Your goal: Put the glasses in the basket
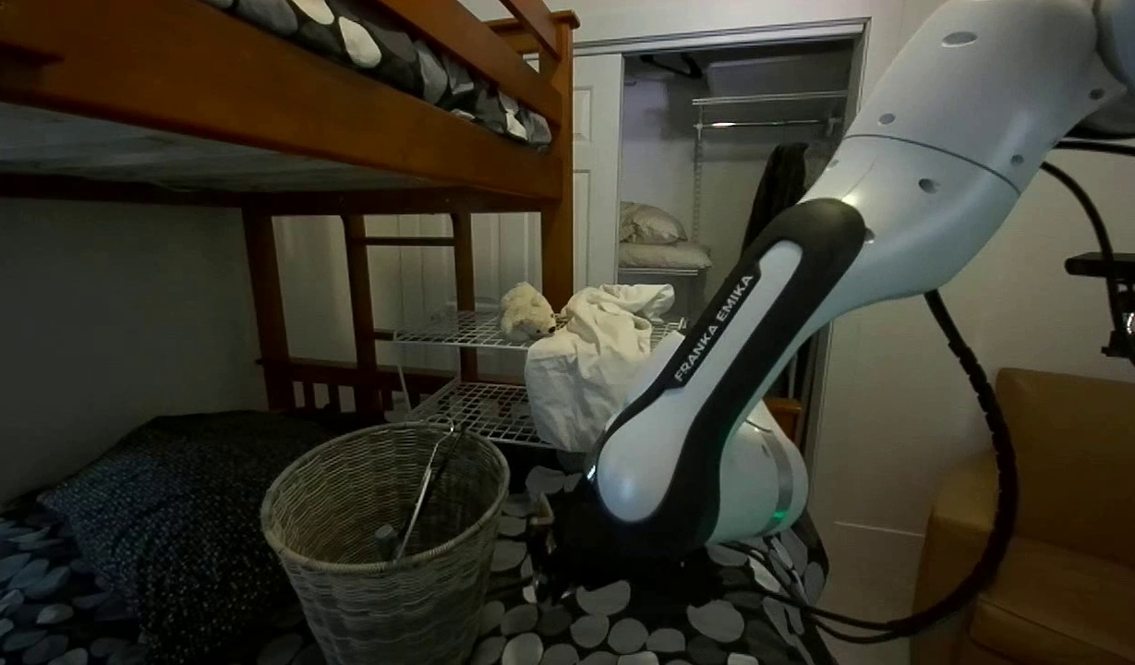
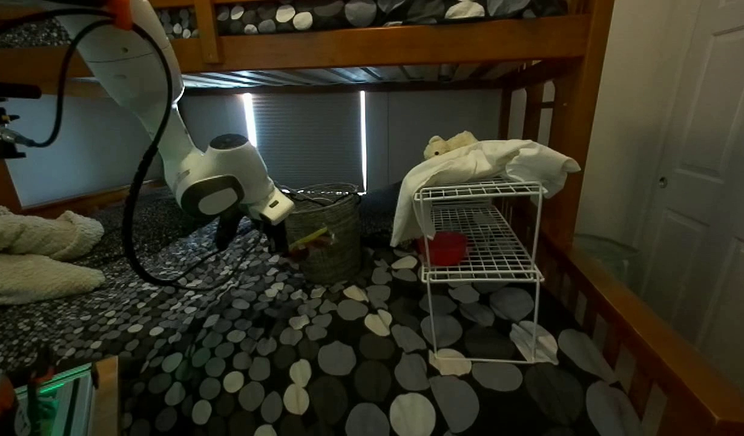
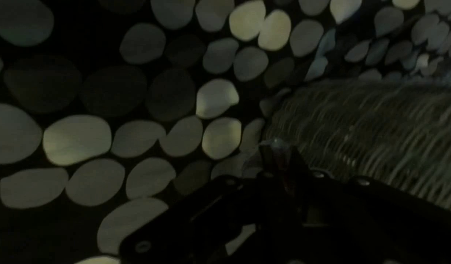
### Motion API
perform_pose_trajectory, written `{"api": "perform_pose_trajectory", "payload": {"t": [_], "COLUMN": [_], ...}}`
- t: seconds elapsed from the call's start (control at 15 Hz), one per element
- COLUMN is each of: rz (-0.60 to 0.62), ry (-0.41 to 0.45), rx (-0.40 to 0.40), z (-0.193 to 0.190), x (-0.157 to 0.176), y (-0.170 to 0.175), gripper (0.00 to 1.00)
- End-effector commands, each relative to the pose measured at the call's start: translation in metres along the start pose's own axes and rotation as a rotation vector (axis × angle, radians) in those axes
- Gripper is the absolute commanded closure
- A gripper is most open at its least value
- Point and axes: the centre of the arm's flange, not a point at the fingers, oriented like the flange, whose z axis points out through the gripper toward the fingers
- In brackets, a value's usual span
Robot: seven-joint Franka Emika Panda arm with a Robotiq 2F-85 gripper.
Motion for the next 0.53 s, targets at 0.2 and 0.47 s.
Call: {"api": "perform_pose_trajectory", "payload": {"t": [0.2, 0.47], "rz": [-0.043, -0.160], "ry": [0.078, 0.141], "rx": [0.222, 0.399], "z": [-0.096, -0.144], "x": [0.008, -0.013], "y": [-0.027, -0.098], "gripper": [0.97, 0.97]}}
